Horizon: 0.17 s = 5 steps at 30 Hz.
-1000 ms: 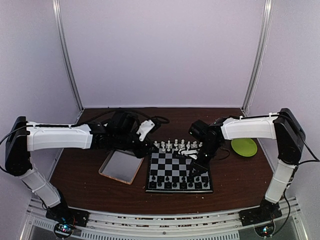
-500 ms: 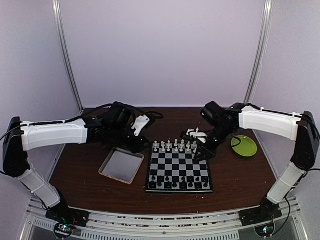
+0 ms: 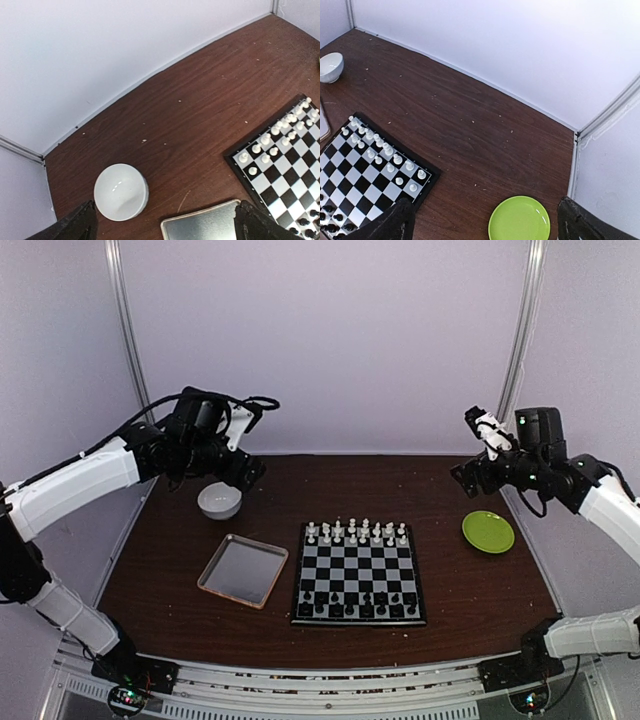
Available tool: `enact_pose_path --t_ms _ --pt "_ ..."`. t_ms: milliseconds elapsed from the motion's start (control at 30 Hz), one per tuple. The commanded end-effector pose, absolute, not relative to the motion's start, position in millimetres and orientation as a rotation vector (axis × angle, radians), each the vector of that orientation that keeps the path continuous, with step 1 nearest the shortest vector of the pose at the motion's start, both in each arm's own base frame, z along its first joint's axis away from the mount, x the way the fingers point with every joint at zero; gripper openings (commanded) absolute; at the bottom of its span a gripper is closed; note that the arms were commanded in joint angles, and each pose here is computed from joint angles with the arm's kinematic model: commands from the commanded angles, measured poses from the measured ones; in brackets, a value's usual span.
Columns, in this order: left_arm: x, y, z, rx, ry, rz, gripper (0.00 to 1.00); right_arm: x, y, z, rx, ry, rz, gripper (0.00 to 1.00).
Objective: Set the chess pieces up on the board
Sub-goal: Reset both arms
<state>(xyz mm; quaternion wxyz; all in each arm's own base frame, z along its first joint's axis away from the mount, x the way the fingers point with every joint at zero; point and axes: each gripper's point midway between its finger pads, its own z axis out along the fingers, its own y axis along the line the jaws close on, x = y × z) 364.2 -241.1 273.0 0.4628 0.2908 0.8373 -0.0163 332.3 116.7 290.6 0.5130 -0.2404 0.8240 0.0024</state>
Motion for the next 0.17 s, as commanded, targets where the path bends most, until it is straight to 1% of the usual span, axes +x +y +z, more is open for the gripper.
enact_pose_path --t_ms 0,133 --pt "386 -202 294 0.509 2.013 0.062 0.98 350 91 294 -0.305 1.929 -0.075 0.99" --pt "385 -195 294 0.454 1.971 0.040 0.98 350 91 278 -0.310 1.920 -0.040 0.99"
